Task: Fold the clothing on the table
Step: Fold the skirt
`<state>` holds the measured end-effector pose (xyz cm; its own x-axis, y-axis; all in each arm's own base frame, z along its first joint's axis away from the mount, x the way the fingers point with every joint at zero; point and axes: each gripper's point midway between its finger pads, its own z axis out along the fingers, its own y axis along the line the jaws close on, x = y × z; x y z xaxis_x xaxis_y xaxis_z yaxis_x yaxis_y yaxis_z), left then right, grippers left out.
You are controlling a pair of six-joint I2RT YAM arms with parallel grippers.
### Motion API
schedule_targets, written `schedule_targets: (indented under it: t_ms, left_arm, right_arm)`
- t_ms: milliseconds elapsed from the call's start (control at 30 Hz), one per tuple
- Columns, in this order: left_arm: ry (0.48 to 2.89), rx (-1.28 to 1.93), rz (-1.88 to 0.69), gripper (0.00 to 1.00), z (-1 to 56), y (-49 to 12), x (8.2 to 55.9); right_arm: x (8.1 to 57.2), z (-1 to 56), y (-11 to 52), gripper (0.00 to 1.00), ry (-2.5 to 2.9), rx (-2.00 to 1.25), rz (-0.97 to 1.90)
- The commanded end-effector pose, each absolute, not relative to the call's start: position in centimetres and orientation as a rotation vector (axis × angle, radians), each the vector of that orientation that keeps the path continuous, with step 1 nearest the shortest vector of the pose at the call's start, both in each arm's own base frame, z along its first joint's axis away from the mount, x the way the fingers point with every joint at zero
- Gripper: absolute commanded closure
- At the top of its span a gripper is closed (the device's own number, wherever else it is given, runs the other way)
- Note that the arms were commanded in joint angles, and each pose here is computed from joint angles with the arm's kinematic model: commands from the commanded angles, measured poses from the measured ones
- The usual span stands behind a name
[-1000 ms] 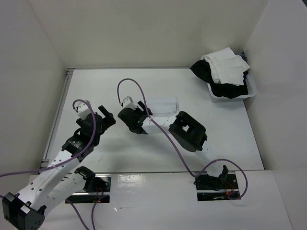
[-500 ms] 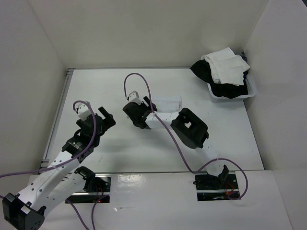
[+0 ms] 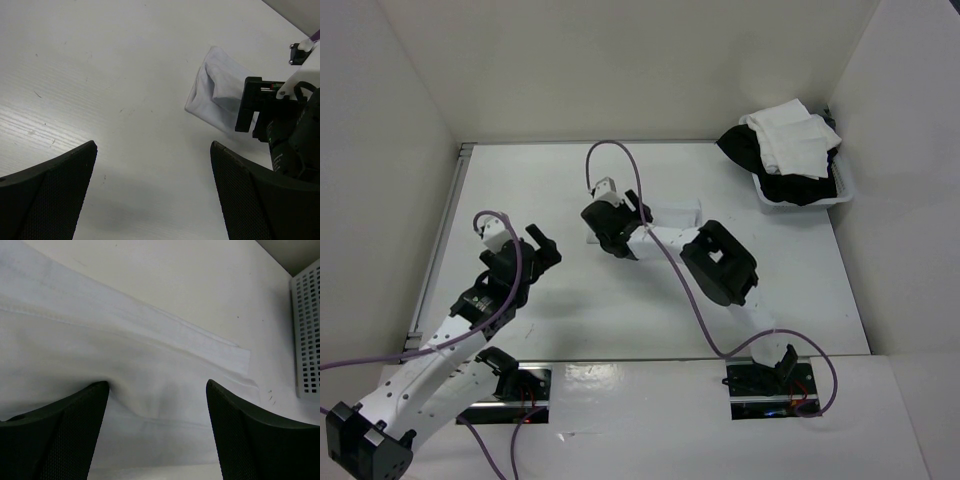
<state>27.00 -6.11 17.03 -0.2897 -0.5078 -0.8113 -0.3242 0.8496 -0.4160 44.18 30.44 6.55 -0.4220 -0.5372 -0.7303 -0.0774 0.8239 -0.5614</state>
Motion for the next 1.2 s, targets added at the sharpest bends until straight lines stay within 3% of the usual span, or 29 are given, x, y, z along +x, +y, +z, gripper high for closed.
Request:
schedule_targets:
  t_ms: [0,467,567,600,633,933,1167]
  left_arm:
    - [1.858,-0.65,-0.234,0.0,17.8,-6.1,27.3]
    - [1.877,-0.644,-0.292,0.0,17.1,-7.0,27.3]
    - [1.89,-0.638,-0.294,0.0,16.8,-7.2,27.3]
    - [1.9,-0.637,-0.286,0.0,16.5,-7.2,27.4]
    - [1.901,-0.637,-0.285,0.0,16.5,-7.2,27.4]
    - [1.897,-0.625,-0.296,0.0,17.2,-7.1,26.8]
    - [1.857,-0.619,-0.32,0.0,18.7,-6.6,26.1]
  right_arm:
    - [47.0,11.3,30.2,0.17,1.875,-0.29,-0.524]
    - [57.6,19.7,27.5,0.17,1.825,-0.161,-0.52]
    - [60.0,15.8,26.8,0.17,1.895,-0.161,-0.552]
    - [59.8,20.0,26.9,0.17,1.88,-0.145,-0.51]
    - [60.1,16.2,27.3,0.17,1.92,-0.19,-0.526]
    - [51.1,15.1,34.4,0.17,2.032,-0.347,-0.486]
    - [47.8,17.7,36.9,0.17,2.029,-0.419,-0.418]
